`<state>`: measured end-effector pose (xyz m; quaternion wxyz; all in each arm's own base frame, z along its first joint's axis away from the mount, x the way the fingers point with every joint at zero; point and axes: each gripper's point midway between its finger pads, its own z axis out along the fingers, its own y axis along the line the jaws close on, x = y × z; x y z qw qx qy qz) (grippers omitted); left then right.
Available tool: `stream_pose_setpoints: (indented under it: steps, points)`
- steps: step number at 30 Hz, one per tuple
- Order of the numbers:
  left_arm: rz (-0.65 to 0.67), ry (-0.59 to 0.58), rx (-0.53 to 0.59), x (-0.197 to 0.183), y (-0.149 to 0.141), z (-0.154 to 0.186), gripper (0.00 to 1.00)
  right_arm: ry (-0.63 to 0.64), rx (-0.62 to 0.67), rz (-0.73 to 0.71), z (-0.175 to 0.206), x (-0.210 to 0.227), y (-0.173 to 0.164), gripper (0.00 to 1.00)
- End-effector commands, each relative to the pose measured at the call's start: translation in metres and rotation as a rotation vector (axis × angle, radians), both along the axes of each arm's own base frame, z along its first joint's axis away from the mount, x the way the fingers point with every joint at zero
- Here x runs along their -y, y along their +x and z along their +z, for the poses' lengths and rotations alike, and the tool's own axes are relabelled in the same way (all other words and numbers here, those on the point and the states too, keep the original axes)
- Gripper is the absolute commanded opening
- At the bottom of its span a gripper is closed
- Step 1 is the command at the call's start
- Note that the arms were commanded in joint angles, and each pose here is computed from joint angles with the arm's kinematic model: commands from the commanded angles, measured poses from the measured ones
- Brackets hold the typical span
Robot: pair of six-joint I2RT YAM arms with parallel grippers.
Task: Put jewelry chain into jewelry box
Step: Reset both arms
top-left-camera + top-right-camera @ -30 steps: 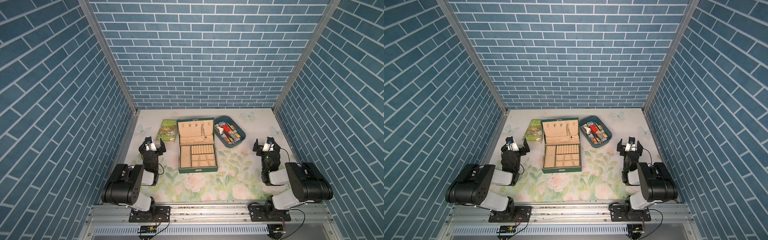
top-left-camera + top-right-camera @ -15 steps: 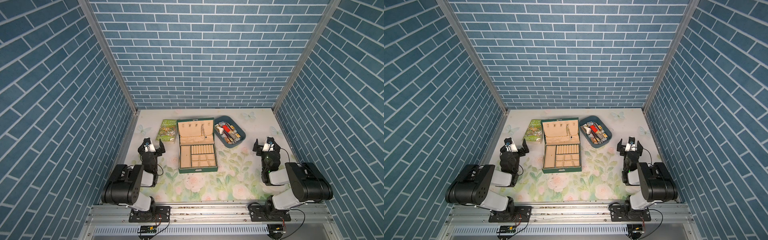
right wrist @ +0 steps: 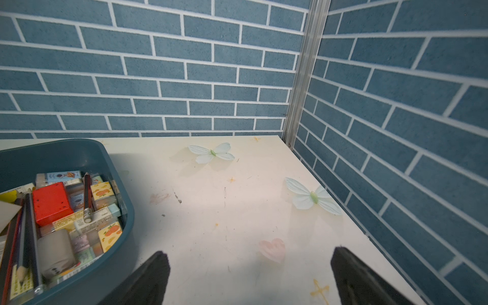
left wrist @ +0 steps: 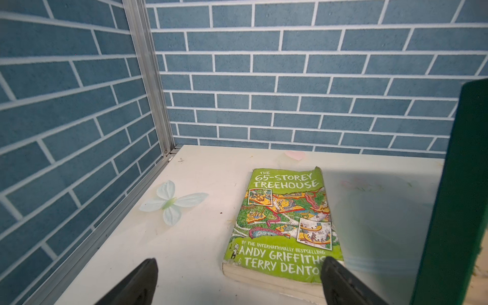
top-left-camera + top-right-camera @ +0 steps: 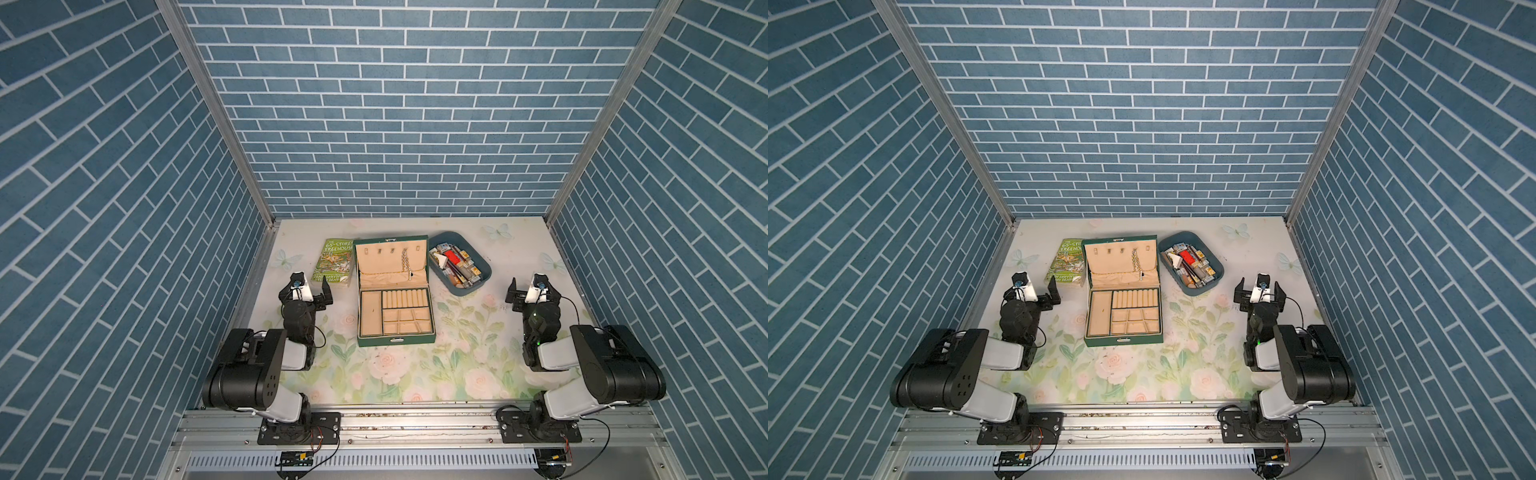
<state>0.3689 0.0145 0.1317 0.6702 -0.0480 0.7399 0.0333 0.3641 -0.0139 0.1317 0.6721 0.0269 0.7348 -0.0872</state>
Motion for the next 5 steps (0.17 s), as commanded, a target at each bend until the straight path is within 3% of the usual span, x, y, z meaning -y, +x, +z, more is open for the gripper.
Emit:
stream_pose_setpoints:
  steps: [1,5]
  points:
    - [-0.027,0.010,-0.007,0.0041,0.0038,-0.0004,0.99,0.027,-0.001,0.000,-0.0012,-0.0002,0.0006,1.00]
    - [-0.030,0.009,-0.007,0.0040,0.0040,-0.0004,1.00,0.027,-0.002,0.001,-0.0013,-0.0002,0.0004,1.00]
